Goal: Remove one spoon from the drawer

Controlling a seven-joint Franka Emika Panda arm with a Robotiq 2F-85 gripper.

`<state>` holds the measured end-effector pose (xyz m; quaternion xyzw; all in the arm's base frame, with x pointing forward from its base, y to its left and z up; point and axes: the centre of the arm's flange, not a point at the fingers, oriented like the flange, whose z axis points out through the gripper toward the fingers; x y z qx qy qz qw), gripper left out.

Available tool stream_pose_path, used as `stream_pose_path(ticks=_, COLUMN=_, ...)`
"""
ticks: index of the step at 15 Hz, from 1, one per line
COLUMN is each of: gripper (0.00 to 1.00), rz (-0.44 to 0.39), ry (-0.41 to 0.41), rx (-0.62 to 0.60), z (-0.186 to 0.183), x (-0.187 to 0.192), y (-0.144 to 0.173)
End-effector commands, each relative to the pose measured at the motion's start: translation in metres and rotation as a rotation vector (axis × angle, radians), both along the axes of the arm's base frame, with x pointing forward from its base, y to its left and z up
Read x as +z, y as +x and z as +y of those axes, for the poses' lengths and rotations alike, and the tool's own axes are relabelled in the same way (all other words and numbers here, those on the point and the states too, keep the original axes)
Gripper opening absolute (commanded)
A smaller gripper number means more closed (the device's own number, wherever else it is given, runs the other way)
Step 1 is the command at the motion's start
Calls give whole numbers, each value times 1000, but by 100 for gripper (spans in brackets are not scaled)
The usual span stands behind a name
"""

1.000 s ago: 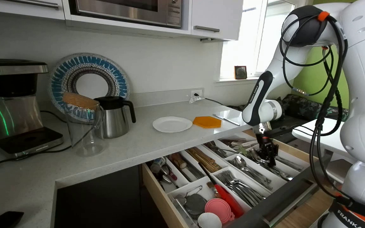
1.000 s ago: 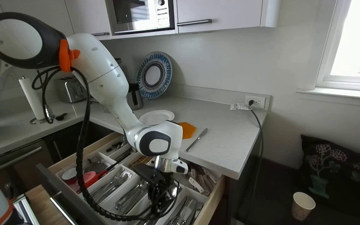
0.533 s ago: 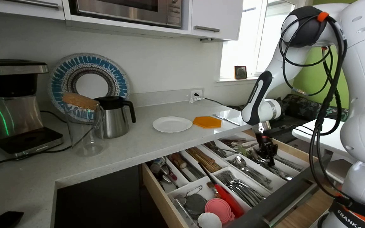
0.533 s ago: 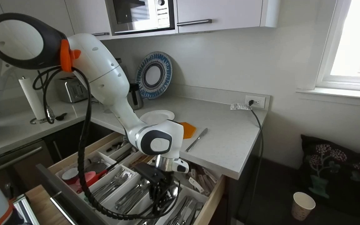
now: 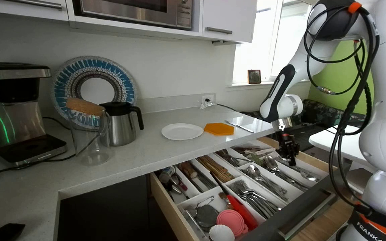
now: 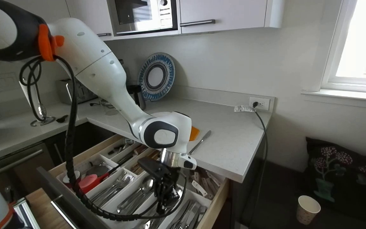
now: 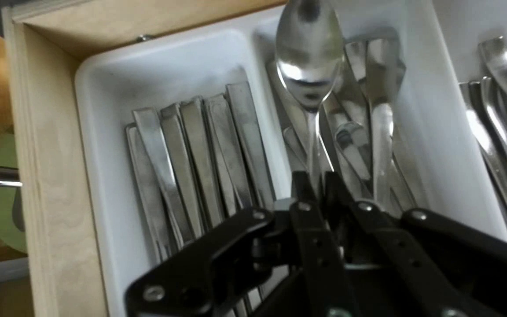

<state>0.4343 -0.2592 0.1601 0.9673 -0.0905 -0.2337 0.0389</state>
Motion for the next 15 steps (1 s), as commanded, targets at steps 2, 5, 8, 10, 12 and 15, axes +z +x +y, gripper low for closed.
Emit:
stream_pose_path(ticks=2, gripper=3, rz=5, ry=28, rx=-82, z=-12, x=48, y=-6)
stream_pose_path(ticks=5, gripper=3, rz=61, ry=73, rx=-231, z=-18, x=73, y=-7)
stream_pose_path(ticks=8, gripper=3, rz=123, ry=96, rx=-376, z=-24, x=103, y=-10)
stream_pose_path(ticks=10, gripper=3, rz=152, ry=100, rx=-473, z=-29, x=125, y=-8)
stream_pose_path(ticks=12, gripper=3, rz=175, ry=106, rx=-569, z=-40, x=148, y=-2)
stream_pose_path(ticks=15, gripper=3, rz=155, ry=128, rx=-715, z=-50, x=181, y=16)
